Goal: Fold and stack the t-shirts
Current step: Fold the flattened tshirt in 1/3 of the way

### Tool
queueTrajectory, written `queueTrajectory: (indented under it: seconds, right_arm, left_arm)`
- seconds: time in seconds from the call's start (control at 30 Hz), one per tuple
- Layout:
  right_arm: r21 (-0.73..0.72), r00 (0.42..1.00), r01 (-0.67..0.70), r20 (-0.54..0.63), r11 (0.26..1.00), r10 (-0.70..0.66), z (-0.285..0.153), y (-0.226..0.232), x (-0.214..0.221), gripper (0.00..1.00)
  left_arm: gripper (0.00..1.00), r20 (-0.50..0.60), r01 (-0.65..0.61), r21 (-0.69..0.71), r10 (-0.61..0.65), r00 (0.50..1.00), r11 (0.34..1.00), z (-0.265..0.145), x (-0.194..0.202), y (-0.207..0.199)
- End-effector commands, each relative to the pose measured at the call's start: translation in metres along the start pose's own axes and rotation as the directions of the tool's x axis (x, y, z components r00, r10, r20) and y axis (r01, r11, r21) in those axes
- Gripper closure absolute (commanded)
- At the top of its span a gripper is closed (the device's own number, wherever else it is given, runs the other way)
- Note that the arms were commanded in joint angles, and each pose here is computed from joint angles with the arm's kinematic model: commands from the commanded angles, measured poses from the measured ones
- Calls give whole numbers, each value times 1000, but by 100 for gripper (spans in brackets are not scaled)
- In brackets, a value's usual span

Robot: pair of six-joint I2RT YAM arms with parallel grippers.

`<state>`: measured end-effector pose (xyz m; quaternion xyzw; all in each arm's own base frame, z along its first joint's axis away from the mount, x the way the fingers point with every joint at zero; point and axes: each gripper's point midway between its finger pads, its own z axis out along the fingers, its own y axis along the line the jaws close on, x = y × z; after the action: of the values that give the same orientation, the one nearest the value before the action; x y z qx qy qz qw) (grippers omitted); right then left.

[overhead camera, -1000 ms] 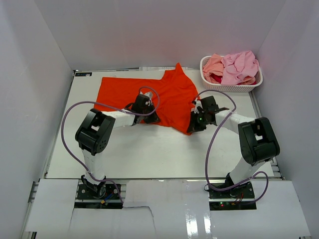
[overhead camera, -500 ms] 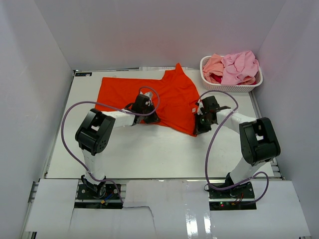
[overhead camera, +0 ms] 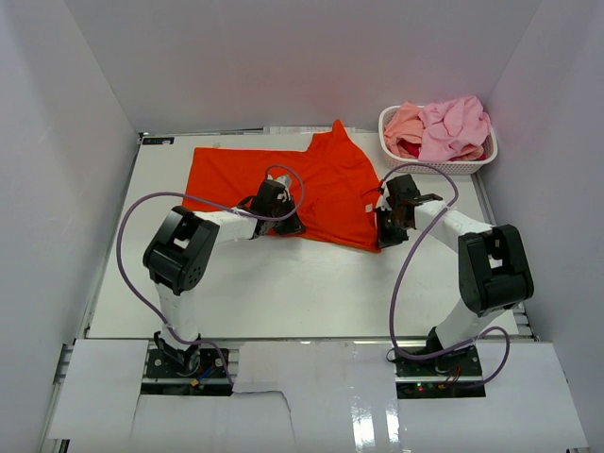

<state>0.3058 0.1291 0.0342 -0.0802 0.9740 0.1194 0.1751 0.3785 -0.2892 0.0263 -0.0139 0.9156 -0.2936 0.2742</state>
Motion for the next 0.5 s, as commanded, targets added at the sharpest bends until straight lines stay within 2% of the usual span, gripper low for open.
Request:
queueTrajectory:
  seconds: [0.0,0.27,0.47]
  right_arm:
    - [60,1000,2,17,998,-3,-14,-15,-9,85]
    - [-10,1000,-15,6,1000,15,-6,-9,-17,83]
    - [-7,1000,-24,3,1000,24,-2,-12,-20,83]
  left_arm:
    - [100,-17,-15,-47,14,1000,999,-12,6,9]
    - [100,-49,-4,-31,2,999,1000,-18,16,8]
    - [100,-67,1,-37,-4,998,999,-28,27,12]
